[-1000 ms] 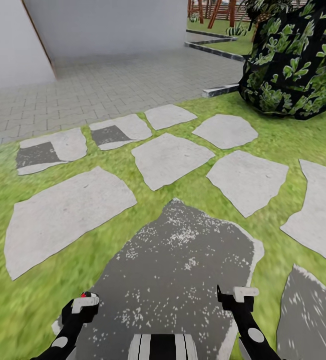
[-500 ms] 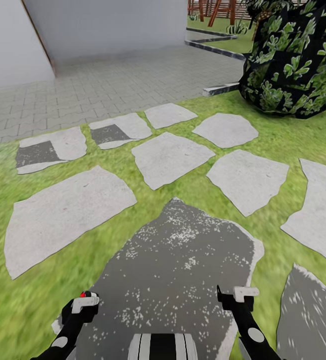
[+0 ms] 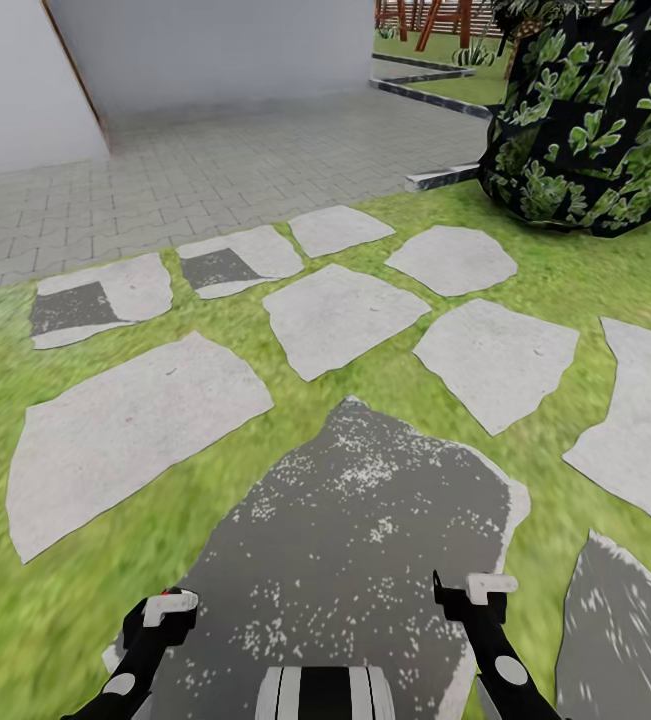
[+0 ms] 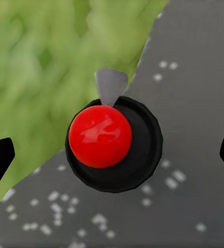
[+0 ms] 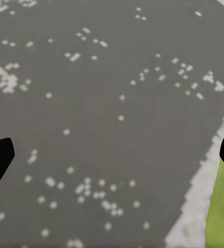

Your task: Pick up the pesticide atomizer in the garden and spray insectifuge to fully cover both potted plants in the garden.

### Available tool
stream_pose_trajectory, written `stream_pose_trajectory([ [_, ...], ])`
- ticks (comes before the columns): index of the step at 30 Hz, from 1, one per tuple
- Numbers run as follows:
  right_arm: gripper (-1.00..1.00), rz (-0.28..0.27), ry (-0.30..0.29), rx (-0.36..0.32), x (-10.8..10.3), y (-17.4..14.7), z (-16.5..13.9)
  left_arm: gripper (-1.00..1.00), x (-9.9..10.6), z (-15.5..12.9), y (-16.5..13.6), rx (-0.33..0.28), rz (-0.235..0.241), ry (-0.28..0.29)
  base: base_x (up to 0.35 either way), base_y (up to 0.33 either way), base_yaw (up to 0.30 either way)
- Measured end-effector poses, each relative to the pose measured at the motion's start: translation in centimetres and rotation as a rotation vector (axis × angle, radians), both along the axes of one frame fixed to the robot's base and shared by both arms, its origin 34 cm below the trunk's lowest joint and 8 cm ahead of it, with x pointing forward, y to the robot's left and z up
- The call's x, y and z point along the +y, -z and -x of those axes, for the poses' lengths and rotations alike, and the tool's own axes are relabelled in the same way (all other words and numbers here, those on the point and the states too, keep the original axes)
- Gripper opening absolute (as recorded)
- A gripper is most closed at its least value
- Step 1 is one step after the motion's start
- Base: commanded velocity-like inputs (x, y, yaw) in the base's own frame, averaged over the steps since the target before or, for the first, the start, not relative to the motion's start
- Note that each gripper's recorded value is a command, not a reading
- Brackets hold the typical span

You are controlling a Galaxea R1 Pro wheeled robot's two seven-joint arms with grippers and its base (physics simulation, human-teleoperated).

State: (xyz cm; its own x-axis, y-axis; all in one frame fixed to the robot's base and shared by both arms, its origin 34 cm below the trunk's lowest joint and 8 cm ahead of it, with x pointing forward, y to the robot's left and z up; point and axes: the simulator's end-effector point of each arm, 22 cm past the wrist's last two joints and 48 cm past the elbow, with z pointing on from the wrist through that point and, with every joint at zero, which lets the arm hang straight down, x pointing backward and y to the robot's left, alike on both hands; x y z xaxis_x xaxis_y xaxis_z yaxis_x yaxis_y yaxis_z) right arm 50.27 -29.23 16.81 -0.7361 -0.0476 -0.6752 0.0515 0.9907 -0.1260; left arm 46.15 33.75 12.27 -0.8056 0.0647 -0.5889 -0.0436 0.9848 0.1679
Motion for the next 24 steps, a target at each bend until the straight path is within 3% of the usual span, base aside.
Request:
stream_pose_trajectory([
  [24,1.0,0.0,0.0,0.0,0.0,0.0,0.0,1.0,0.11,-0.03,-0.03,-0.002,-0.002,0.0,0.0,0.0,0.0],
])
